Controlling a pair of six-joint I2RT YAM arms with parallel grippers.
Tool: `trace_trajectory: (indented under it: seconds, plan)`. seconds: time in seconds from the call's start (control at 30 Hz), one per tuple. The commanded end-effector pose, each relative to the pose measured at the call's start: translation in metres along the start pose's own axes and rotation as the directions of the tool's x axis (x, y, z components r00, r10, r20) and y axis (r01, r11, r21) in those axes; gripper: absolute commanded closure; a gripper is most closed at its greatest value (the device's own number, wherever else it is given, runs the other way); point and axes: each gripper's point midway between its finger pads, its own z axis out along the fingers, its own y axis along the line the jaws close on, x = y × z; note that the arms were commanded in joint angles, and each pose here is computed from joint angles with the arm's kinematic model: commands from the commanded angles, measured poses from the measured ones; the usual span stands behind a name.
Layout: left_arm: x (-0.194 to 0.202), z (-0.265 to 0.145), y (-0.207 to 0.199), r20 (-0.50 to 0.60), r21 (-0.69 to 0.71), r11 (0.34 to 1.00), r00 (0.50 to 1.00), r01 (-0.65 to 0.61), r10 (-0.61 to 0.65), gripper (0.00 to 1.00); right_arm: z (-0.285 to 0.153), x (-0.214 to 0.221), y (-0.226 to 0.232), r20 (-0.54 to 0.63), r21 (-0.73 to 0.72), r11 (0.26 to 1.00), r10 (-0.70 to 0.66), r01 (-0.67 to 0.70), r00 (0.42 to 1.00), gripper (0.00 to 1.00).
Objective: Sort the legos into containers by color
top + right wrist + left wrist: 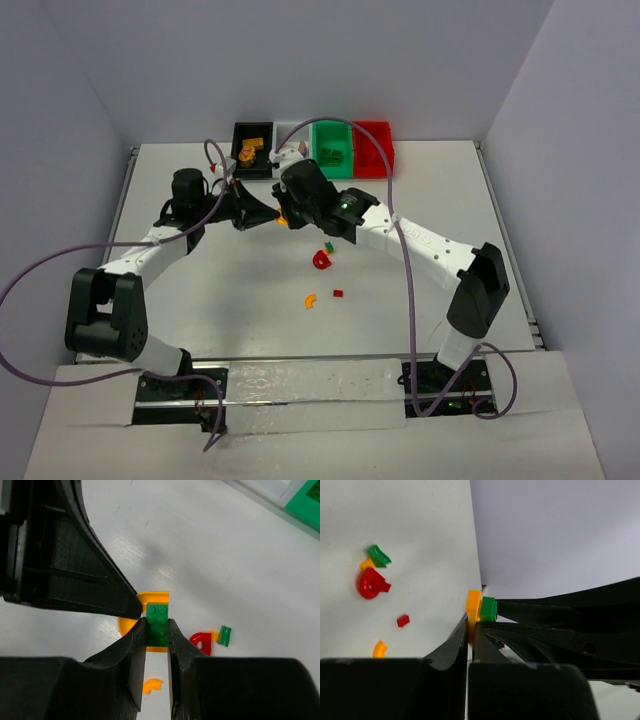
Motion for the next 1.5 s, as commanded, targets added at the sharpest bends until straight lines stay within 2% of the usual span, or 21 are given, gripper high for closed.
trace_trajectory:
  seconds: [0.0, 0.2, 0.5, 0.63, 0.67, 0.8, 0.87, 1.0, 1.17, 1.2, 1.23, 1.33, 1.47]
  plan:
    - [-0.020, -0.007, 0.033, 0.127, -0.258, 0.956, 0.975, -0.142, 0.180, 1.00, -0.041, -0.099, -0.006, 0.205, -0.101, 0.963, 0.266, -0.250, 0.942, 1.00]
    - [-0.034, -0.018, 0.046, 0.160, -0.416, 0.884, 0.940, -0.214, 0.303, 1.00, -0.041, -0.097, -0.027, 0.158, -0.116, 0.901, 0.433, -0.418, 0.888, 1.00]
    - [-0.049, -0.029, 0.068, 0.173, -0.595, 0.777, 0.910, -0.208, 0.376, 1.00, -0.060, -0.118, -0.017, 0.140, -0.277, 0.859, 0.480, -0.431, 0.866, 1.00]
    - [-0.045, -0.024, 0.063, 0.159, -0.559, 0.799, 0.917, -0.222, 0.366, 1.00, -0.062, -0.119, -0.019, 0.151, -0.285, 0.871, 0.453, -0.400, 0.878, 1.00]
    - [-0.036, -0.020, 0.060, 0.146, -0.521, 0.825, 0.930, -0.218, 0.338, 1.00, -0.059, -0.116, -0.022, 0.162, -0.275, 0.889, 0.418, -0.366, 0.894, 1.00]
    - [-0.029, -0.012, 0.041, 0.119, -0.415, 0.870, 0.933, -0.264, 0.340, 1.00, -0.040, -0.097, -0.054, 0.225, -0.109, 0.967, 0.251, -0.232, 0.941, 1.00]
    - [-0.036, -0.014, 0.033, 0.110, -0.421, 0.851, 0.914, -0.313, 0.391, 1.00, -0.023, -0.078, -0.089, 0.226, 0.053, 0.992, 0.102, -0.116, 0.969, 1.00]
    - [-0.055, -0.019, 0.016, 0.118, -0.446, 0.789, 0.846, -0.423, 0.520, 1.00, -0.006, -0.062, -0.129, 0.207, 0.185, 0.981, 0.023, -0.062, 0.978, 1.00]
    - [-0.073, -0.023, -0.003, 0.110, -0.464, 0.714, 0.766, -0.524, 0.633, 1.00, 0.036, -0.063, -0.172, 0.177, 0.216, 0.973, 0.043, -0.081, 0.983, 1.00]
    - [-0.073, -0.023, -0.003, 0.110, -0.464, 0.714, 0.765, -0.524, 0.634, 1.00, 0.031, -0.074, -0.177, 0.200, 0.223, 0.971, 0.045, -0.090, 0.979, 1.00]
    - [-0.078, -0.025, -0.010, 0.109, -0.468, 0.696, 0.745, -0.545, 0.658, 1.00, 0.052, -0.063, -0.184, 0.157, 0.224, 0.973, 0.028, -0.063, 0.987, 1.00]
    - [-0.091, -0.029, -0.020, 0.101, -0.494, 0.645, 0.699, -0.583, 0.708, 1.00, 0.075, -0.076, -0.206, 0.167, 0.215, 0.974, 0.040, -0.076, 0.985, 1.00]
    - [-0.111, -0.035, -0.027, 0.104, -0.538, 0.594, 0.653, -0.598, 0.751, 1.00, 0.126, -0.069, -0.227, 0.145, 0.183, 0.977, 0.085, -0.111, 0.986, 1.00]
